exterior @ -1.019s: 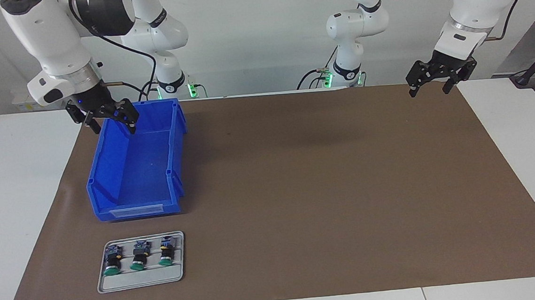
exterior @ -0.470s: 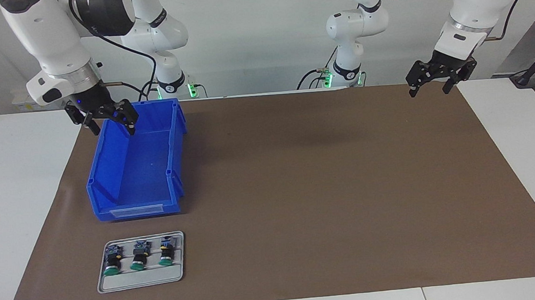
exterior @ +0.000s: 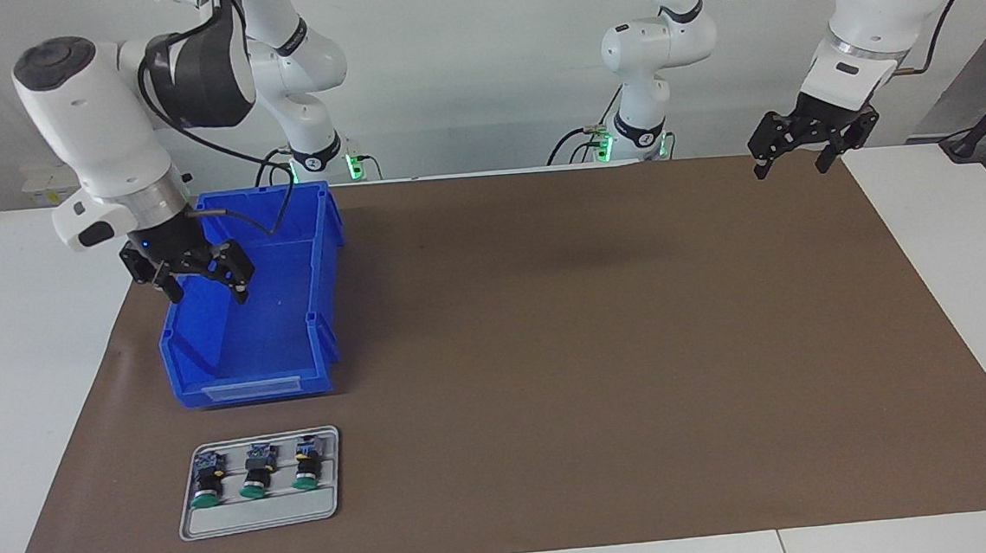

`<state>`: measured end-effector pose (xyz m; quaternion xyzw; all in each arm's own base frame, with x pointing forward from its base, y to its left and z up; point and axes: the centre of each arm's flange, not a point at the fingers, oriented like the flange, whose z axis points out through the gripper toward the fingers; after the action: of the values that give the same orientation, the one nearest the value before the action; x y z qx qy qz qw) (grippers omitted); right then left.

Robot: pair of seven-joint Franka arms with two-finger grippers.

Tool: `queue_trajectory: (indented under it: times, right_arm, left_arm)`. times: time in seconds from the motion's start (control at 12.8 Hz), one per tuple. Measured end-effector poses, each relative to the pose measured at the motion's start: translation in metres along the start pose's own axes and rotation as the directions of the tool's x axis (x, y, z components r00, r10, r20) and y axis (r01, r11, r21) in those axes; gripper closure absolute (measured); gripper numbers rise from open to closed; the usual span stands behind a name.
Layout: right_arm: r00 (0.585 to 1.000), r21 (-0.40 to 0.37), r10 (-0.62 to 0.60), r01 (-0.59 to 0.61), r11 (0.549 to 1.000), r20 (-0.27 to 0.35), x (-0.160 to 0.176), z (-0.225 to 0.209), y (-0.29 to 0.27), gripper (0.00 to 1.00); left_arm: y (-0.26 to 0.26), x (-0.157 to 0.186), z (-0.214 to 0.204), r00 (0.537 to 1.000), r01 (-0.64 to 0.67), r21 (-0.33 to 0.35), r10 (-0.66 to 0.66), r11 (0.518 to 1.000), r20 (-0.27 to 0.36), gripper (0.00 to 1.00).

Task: Place and press button with both arms
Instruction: 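Reach the right gripper to the tray and grasp the middle green button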

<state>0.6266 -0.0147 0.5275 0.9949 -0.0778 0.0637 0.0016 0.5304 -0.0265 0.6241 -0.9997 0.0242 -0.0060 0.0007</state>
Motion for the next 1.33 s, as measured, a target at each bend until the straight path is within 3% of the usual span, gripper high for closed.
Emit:
queue_trajectory:
  times: [0.31,0.55,0.78,1.33]
  right_arm:
    - [1.000,-0.009,0.011,-0.011,1.000,-0.007,0.043,0.069,0.001,0.00]
    - [0.998,-0.006,0.006,-0.006,1.000,-0.063,0.064,0.120,-0.002,0.00]
    - [0.998,-0.013,-0.011,0.010,1.000,-0.059,0.078,0.171,0.000,0.00]
    - [0.994,-0.014,-0.079,0.078,0.997,-0.082,0.086,0.228,-0.005,0.01]
  left_arm:
    - [0.000,0.000,0.000,1.000,0.000,0.000,0.000,1.000,0.000,0.00]
    - [0.000,0.000,0.000,1.000,0.000,0.000,0.000,1.000,0.000,0.00]
    - [0.000,0.000,0.000,1.000,0.000,0.000,0.000,1.000,0.000,0.00]
    - [0.000,0.000,0.000,1.000,0.000,0.000,0.000,1.000,0.000,0.00]
